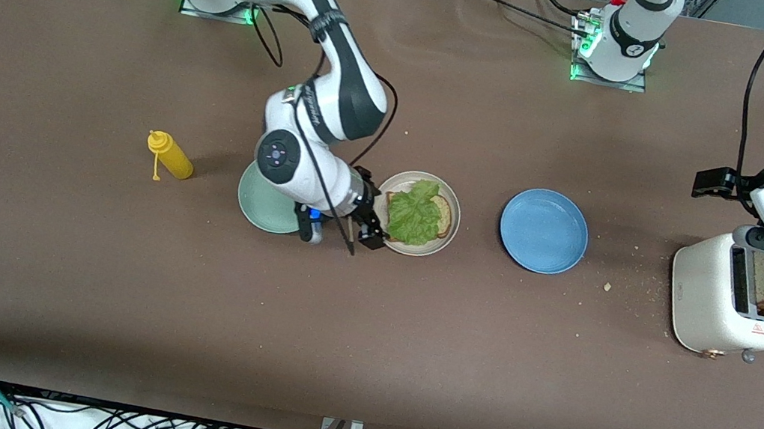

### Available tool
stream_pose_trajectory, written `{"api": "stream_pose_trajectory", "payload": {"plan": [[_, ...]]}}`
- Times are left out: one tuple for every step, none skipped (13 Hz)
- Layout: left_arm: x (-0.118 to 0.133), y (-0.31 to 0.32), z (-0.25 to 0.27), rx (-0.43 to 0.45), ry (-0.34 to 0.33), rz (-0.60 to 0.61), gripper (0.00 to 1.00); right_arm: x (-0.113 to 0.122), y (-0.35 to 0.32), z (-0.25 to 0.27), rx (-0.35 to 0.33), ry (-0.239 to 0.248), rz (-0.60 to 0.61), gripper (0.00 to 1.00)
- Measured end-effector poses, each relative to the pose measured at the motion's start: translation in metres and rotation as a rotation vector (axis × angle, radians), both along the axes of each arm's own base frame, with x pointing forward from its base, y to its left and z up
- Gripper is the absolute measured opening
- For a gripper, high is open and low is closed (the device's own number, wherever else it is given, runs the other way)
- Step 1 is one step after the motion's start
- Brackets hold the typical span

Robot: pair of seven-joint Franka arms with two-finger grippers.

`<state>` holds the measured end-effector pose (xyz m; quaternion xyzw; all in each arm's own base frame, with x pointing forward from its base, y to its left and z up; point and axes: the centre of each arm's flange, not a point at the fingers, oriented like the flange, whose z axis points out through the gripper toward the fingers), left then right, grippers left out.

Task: Make sandwich in beige plate with both arms
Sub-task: 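Withdraw the right gripper toward the mustard while the left gripper reaches the toaster, then grasp the toast in the toaster with the left gripper while the right gripper withdraws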

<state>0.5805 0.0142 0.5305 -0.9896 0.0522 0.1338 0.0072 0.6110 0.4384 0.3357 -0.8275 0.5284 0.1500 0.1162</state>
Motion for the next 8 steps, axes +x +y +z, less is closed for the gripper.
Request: {"api": "stream_pose_trajectory", "payload": {"plan": [[0.001, 0.019, 0.003, 0.011, -0.009, 0.028, 1.00, 0.005, -0.017, 0.027, -0.014, -0.014, 0.052, 1.00], [0.002, 0.040, 0.005, 0.026, -0.013, 0.042, 1.00, 0.010, -0.039, 0.052, -0.025, -0.025, 0.112, 1.00], [0.004, 0.059, 0.002, 0.031, -0.012, 0.040, 1.00, 0.014, -0.066, 0.074, -0.037, -0.026, 0.184, 1.00], [0.008, 0.076, -0.003, 0.040, -0.025, 0.038, 1.00, 0.019, -0.100, 0.092, -0.051, -0.023, 0.264, 1.00], [0.014, 0.092, -0.011, 0.051, -0.050, 0.041, 1.00, 0.026, -0.137, 0.106, -0.062, -0.021, 0.338, 1.00], [0.020, 0.106, -0.021, 0.057, -0.065, 0.039, 1.00, 0.031, -0.174, 0.117, -0.070, -0.023, 0.406, 1.00], [0.026, 0.118, -0.034, 0.055, -0.073, 0.040, 1.00, 0.037, -0.209, 0.127, -0.074, -0.037, 0.474, 1.00], [0.032, 0.132, -0.050, 0.052, -0.081, 0.044, 1.00, 0.041, -0.238, 0.138, -0.081, -0.066, 0.536, 1.00]]}}
